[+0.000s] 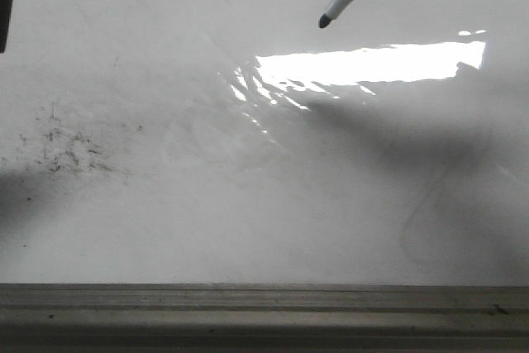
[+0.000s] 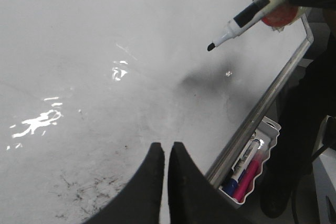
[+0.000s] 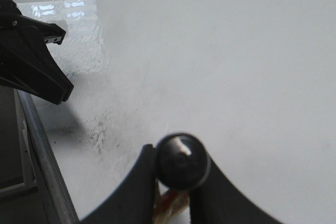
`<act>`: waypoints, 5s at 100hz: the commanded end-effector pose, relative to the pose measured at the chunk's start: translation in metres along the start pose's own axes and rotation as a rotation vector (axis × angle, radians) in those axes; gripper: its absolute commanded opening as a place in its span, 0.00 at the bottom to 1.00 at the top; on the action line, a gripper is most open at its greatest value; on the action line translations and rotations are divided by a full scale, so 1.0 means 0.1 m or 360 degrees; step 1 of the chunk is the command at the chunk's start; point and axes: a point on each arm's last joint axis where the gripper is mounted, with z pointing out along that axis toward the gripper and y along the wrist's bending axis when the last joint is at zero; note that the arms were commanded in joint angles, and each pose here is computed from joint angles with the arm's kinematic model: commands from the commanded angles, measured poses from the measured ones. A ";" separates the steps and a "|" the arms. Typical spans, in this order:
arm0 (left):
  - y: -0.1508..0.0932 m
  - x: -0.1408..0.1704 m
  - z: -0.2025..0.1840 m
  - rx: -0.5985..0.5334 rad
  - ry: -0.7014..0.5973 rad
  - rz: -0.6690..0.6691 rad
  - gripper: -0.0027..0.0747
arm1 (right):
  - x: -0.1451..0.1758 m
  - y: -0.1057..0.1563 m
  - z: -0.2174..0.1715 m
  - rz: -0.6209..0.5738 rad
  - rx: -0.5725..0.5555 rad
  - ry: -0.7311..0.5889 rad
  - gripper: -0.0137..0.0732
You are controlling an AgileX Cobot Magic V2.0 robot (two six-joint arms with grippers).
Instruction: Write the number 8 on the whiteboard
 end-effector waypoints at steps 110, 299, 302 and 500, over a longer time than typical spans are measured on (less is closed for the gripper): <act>0.03 -0.12 -0.02 -0.0075 -0.0099 -0.0038 0.01 | -0.12 -0.02 -0.02 -0.0080 0.0001 -0.0065 0.09; 0.03 -0.11 -0.02 -0.0073 -0.0095 -0.0039 0.01 | -0.22 0.08 -0.10 -0.0376 -0.0150 -0.0257 0.09; 0.03 -0.11 -0.02 -0.0073 -0.0095 -0.0039 0.01 | -0.22 0.08 -0.09 -0.0376 -0.0151 -0.0254 0.09; -0.06 -0.10 -0.02 0.0100 -0.0081 -0.0141 0.01 | -0.09 -0.14 0.27 -0.0333 0.0059 -0.0178 0.09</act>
